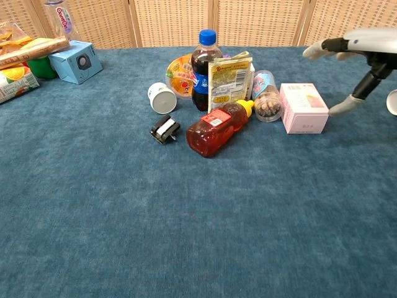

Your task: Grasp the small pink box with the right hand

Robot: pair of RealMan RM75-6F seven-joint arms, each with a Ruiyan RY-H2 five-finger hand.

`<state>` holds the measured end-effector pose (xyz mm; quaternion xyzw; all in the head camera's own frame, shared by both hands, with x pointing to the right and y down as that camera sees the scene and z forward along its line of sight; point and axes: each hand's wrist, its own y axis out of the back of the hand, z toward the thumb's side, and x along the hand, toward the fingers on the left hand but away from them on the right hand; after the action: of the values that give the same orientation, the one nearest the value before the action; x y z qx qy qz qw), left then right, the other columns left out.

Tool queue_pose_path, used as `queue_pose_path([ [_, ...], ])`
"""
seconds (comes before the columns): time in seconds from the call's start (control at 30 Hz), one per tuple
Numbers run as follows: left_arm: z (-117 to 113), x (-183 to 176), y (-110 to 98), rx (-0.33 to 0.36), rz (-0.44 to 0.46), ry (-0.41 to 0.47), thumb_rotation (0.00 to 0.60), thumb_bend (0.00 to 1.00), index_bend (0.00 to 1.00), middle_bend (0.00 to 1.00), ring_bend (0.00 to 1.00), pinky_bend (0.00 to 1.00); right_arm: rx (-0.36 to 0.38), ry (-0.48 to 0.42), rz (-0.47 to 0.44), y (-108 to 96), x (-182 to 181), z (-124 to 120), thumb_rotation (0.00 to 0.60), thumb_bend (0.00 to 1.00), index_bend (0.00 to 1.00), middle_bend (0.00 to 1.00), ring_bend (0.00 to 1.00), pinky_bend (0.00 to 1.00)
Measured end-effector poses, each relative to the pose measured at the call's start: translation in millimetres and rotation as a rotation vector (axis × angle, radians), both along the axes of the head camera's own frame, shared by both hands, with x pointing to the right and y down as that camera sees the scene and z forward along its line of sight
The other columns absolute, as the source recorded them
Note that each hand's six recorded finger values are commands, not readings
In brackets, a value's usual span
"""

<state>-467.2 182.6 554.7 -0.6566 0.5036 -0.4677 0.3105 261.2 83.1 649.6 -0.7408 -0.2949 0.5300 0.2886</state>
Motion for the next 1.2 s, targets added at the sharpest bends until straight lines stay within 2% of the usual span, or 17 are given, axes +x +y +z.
queue_pose_path([
  [0.4, -0.4, 0.2, -0.1, 0.007, -0.004, -0.008, 0.600, 0.17, 0.23, 0.00, 0.00, 0.00, -0.053, 0.053, -0.025, -5.7, -14.4, 25.7, 0.600, 0.01, 0.00, 0.00, 0.00, 0.00],
  [0.87, -1.0, -1.8, -1.1, 0.016, -0.016, -0.016, 0.600, 0.17, 0.23, 0.00, 0.00, 0.00, -0.060, 0.027, 0.003, -10.9, -19.9, 43.2, 0.600, 0.03, 0.00, 0.00, 0.00, 0.00],
  [1.0, -0.1, -1.0, -1.2, 0.015, -0.013, -0.019, 0.600, 0.17, 0.23, 0.00, 0.00, 0.00, -0.040, 0.011, 0.009, -10.9, -20.6, 46.0, 0.600, 0.03, 0.00, 0.01, 0.00, 0.12],
  [1.03, 0.0, -0.8, -1.2, 0.015, -0.013, -0.020, 0.600, 0.17, 0.23, 0.00, 0.00, 0.00, -0.037, 0.009, 0.012, -10.8, -20.0, 47.1, 0.600, 0.03, 0.01, 0.04, 0.00, 0.15],
  [1.1, 0.0, -0.5, -1.2, 0.016, -0.014, -0.021, 0.600, 0.17, 0.23, 0.00, 0.00, 0.00, -0.034, 0.004, 0.018, -10.2, -18.6, 49.4, 0.600, 0.04, 0.06, 0.19, 0.03, 0.26],
  [1.2, -0.3, -0.3, -1.2, 0.019, -0.014, -0.021, 0.600, 0.17, 0.23, 0.00, 0.00, 0.00, -0.026, 0.001, 0.024, -9.7, -17.2, 50.2, 0.600, 0.04, 0.20, 0.40, 0.18, 0.36],
])
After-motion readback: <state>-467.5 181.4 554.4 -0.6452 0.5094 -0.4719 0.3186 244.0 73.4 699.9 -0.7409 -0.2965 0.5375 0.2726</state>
